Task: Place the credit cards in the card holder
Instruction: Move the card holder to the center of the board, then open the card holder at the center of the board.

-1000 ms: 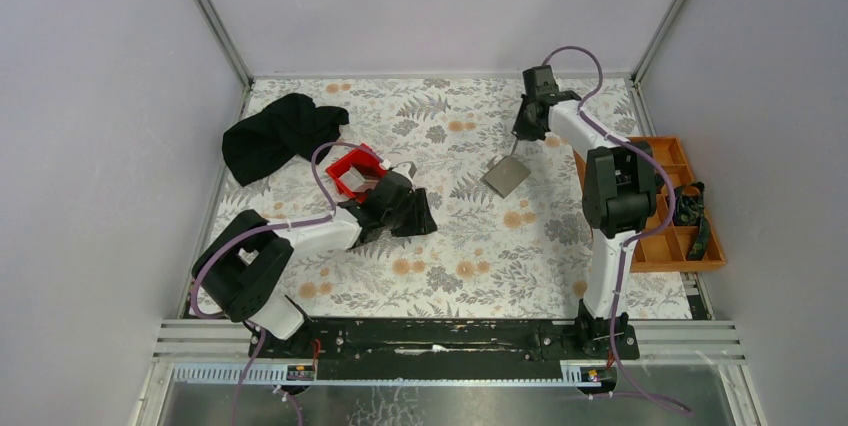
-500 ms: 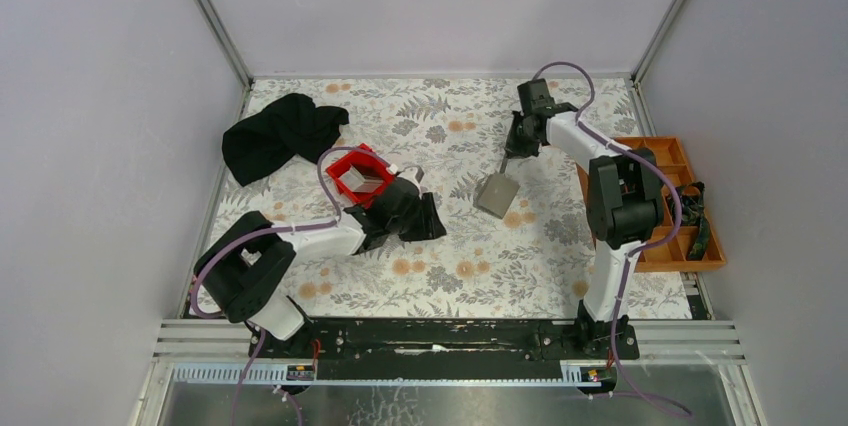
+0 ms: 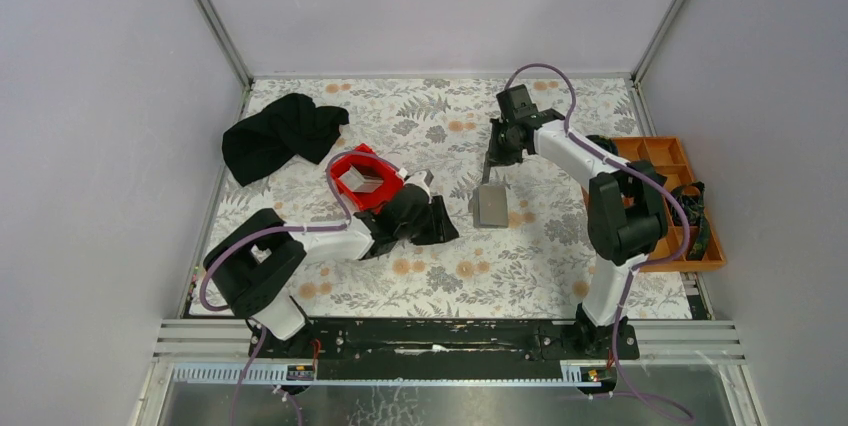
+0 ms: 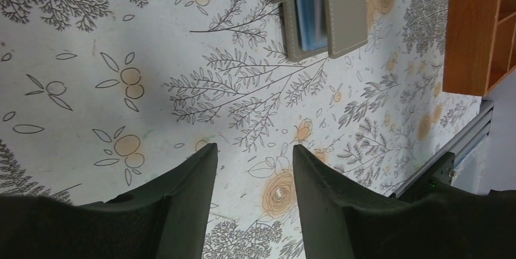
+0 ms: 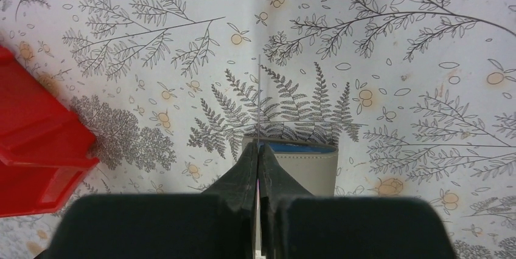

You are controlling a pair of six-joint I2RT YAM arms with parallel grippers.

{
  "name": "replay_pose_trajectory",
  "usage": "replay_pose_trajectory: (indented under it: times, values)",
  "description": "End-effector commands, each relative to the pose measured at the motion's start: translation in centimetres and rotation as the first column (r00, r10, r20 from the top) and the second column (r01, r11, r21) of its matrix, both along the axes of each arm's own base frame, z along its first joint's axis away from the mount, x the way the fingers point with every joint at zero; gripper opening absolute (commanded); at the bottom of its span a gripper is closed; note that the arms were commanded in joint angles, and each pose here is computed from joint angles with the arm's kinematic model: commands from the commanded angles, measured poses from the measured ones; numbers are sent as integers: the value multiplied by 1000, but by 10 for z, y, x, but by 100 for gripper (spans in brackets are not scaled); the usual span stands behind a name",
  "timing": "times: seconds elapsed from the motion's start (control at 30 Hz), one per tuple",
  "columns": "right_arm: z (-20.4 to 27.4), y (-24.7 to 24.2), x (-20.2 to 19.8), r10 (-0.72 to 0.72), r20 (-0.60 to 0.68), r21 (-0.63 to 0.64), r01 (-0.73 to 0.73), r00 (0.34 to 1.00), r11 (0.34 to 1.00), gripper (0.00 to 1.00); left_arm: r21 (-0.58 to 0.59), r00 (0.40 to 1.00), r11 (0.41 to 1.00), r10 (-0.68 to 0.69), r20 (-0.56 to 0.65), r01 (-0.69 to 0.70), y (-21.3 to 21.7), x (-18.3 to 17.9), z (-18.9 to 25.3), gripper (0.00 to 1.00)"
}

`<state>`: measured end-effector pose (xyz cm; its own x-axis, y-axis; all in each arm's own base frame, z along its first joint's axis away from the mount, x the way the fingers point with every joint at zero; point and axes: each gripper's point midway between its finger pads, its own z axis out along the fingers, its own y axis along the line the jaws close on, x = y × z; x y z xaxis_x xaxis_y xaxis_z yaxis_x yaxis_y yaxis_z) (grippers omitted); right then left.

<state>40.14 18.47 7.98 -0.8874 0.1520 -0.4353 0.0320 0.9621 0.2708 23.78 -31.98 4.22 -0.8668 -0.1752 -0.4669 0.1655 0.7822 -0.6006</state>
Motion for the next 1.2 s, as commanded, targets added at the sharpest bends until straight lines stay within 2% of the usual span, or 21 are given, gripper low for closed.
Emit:
replay_pose_trajectory:
  times: [0.0,0.27,0.5,1.17]
  values:
    - [45,-2,12,37,131,-19,-35,991,999,0,-78,996,996,46,70,-40,-16,17,19,56]
    - [83,-5,22,93,202,-76,-79,975,994,0,-77,988,995,76,131,-66,-26,39,35,60]
    - [80,7,1,137,169,-142,-114,976,983,0,-87,988,996,48,146,-36,-41,48,32,62]
    - [64,17,-47,159,91,-185,-140,983,973,0,-13,980,997,76,181,-75,-60,64,7,68]
